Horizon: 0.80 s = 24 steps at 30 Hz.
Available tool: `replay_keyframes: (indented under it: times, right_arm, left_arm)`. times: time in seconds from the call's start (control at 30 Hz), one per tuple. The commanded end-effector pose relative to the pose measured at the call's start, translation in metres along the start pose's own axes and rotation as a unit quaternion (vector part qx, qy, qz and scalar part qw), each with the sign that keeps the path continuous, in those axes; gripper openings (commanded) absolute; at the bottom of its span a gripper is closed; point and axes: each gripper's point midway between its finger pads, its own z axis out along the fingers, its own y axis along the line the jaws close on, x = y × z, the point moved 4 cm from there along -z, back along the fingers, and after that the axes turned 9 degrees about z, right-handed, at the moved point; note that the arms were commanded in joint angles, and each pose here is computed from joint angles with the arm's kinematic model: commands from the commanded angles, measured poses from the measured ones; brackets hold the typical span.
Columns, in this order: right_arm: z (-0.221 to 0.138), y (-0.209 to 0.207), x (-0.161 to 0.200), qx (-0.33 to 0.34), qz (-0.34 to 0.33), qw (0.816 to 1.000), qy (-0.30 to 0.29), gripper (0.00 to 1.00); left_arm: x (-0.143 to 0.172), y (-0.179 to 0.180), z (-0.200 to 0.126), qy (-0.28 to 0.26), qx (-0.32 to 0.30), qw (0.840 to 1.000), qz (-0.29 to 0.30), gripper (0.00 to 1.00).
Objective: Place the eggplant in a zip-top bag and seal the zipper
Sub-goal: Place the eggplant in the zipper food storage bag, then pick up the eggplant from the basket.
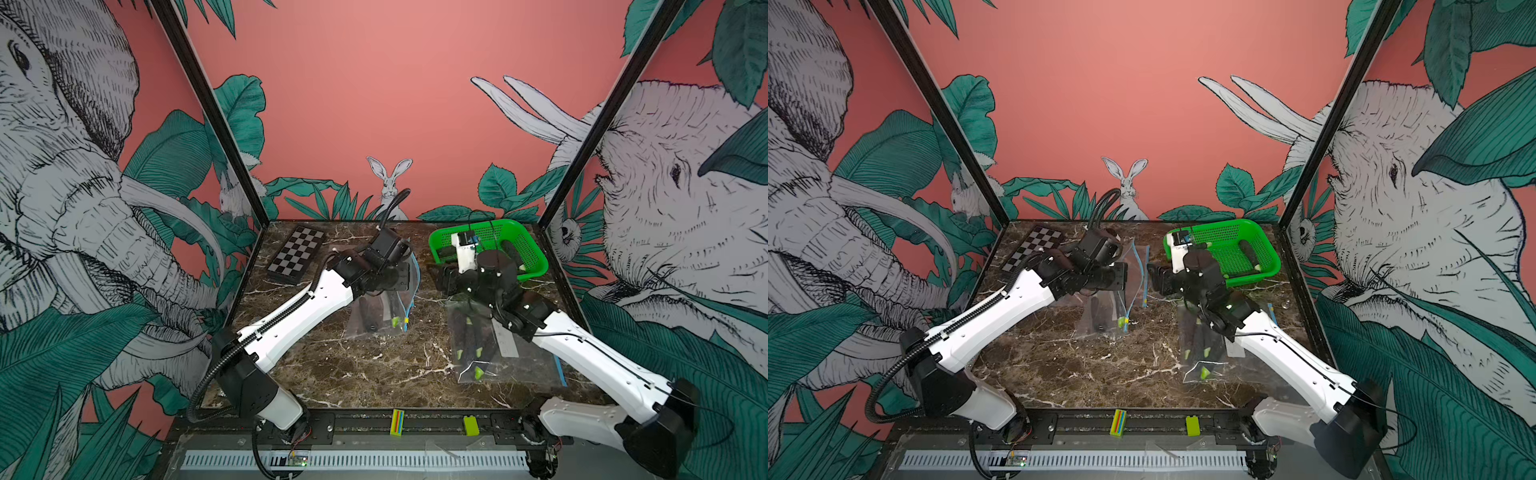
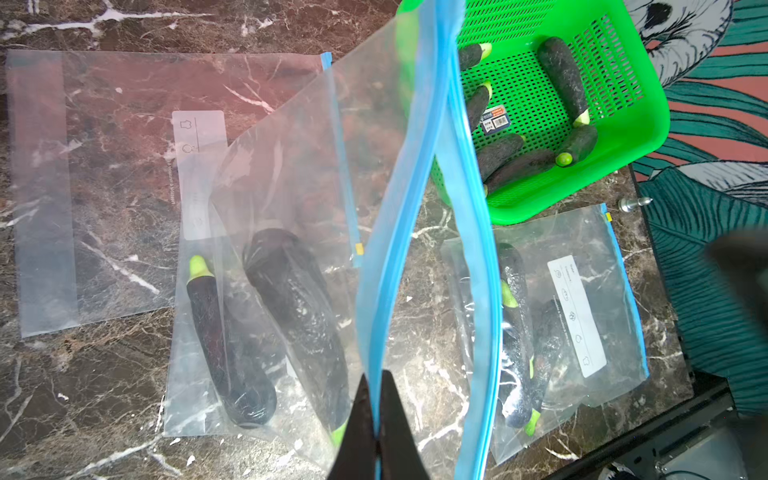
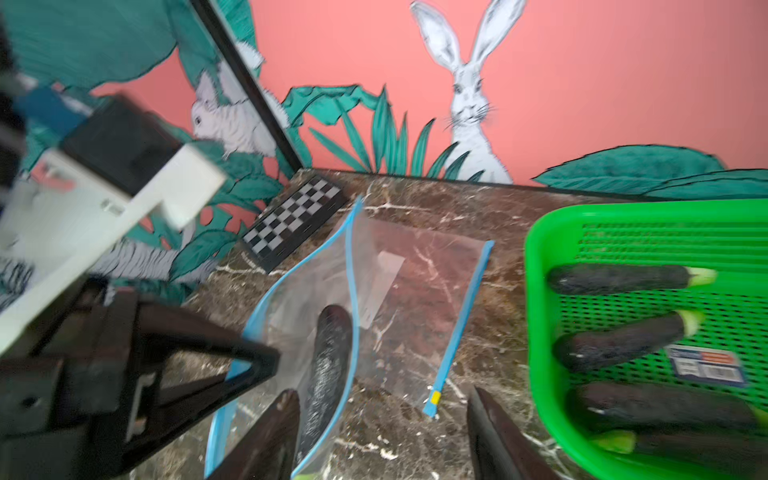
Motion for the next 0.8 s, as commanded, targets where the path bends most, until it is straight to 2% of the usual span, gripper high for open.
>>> replay_keyframes:
  times: [0.0, 0.17, 0.33, 0.53, 0.77]
  right_arm:
    - [-0.001, -0.04, -0.012, 0.052, 0.058, 0.996, 0.036, 0.71]
    - [0.02, -0.11, -0.036, 0.133, 0.128, 0.979, 0.083, 0.77]
    - [0.061, -0.182, -0.037, 0.18, 0.21, 0.954, 0.114, 0.78]
    - [0.12, -0.217, -0.023, 0.191, 0.246, 0.936, 0.161, 0.76]
    - [0.164, -0.247, 0.011, 0.24, 0.256, 0.915, 0.198, 0.71]
  left_arm:
    - [-0.011, 0.002, -0.023, -0.031, 0.004, 1.0, -0.002, 0.0]
    - [-0.011, 0.002, -0.023, -0.032, 0.004, 0.999, -0.001, 0.0]
    - [-0.011, 0.002, -0.023, -0.032, 0.005, 0.999, -0.002, 0.0]
    - [-0.011, 0.002, -0.021, -0.031, 0.003, 1.0, -0.002, 0.0]
    - [-0.01, 0.002, -0.017, -0.027, 0.004, 1.0, -0.002, 0.0]
